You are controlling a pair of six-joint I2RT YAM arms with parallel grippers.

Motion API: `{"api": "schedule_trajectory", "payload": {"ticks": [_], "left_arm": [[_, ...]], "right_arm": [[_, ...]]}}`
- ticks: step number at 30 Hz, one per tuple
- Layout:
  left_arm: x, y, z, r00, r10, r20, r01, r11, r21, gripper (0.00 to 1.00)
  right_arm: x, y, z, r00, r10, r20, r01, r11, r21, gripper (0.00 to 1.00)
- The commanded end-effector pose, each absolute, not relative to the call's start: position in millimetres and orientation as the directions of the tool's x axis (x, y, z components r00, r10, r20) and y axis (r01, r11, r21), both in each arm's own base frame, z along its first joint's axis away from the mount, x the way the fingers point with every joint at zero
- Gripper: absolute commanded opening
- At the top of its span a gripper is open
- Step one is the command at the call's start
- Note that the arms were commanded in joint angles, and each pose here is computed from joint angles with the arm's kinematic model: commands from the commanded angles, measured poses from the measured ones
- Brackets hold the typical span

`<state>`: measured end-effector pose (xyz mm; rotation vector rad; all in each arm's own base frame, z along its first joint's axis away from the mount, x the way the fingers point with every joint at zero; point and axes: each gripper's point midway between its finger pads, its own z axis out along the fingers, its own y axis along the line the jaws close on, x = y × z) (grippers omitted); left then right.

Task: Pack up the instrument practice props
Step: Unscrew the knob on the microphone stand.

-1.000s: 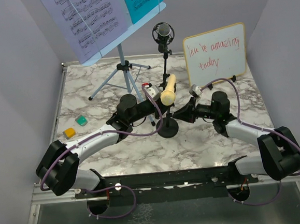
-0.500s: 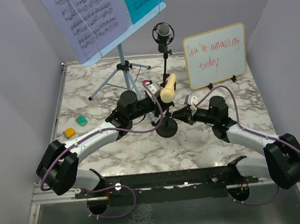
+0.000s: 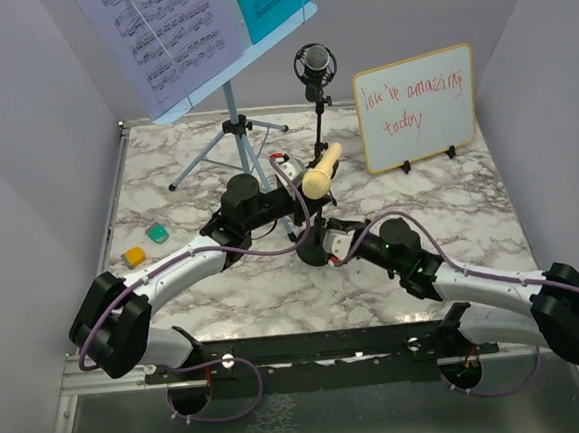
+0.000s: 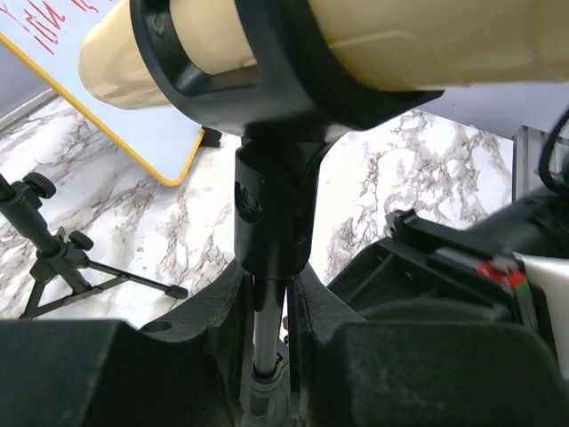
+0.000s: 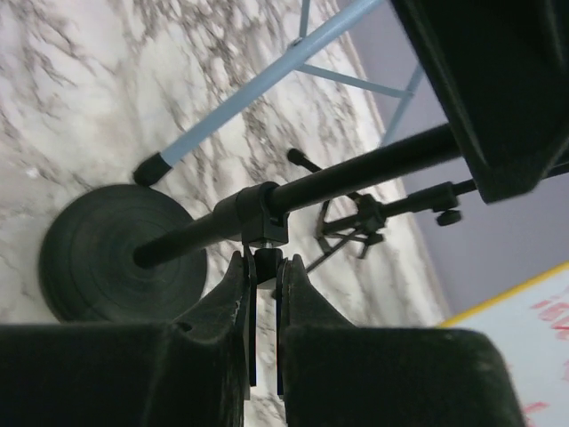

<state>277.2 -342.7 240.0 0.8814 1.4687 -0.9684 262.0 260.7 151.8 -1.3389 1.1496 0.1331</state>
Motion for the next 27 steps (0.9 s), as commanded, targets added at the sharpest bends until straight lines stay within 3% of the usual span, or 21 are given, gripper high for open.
{"api": "schedule_trajectory", "payload": {"ticks": [1,8,11,14,18,21,23,27], "left_arm": [[250,-332,142,-0.339,0.227,-0.913,0.891,0.390,-0.234,0.00],[249,-330,140,-0.340,0.230,-0.912,0.891,0.389,-0.234,0.00],[248,-329,137,-0.345,0.232,-0.910,0.889,0.391,-0.237,0.00],[247,-329,137,-0.343,0.232,-0.910,0.891,0.389,-0.236,0.00],[247,-327,137,-0.333,0.235,-0.913,0.893,0.389,-0.226,0.00],[247,-326,136,-0.330,0.238,-0.914,0.893,0.393,-0.220,0.00],[247,-325,137,-0.325,0.237,-0.916,0.894,0.393,-0.216,0.00],[247,-324,137,-0.318,0.242,-0.917,0.897,0.391,-0.208,0.00]], "right_arm": [[229,272,97,0.627,-0.643,-0.440,-0.586,-0.017,-0.810,0.00],[230,274,108,0.736,-0.677,0.022,-0.229,-0.279,-0.933,0.01],[227,281,110,0.756,-0.639,0.144,-0.131,-0.362,-0.923,0.01],[228,285,100,0.764,-0.614,0.198,-0.122,-0.439,-0.890,0.01],[227,293,113,0.761,-0.643,0.088,-0.172,-0.331,-0.928,0.06],[222,295,120,0.719,-0.681,-0.137,-0.338,-0.171,-0.925,0.17],[216,297,125,0.675,-0.677,-0.294,-0.449,-0.061,-0.891,0.32],[211,291,141,0.491,-0.636,-0.596,-0.622,0.223,-0.751,0.50]]}}
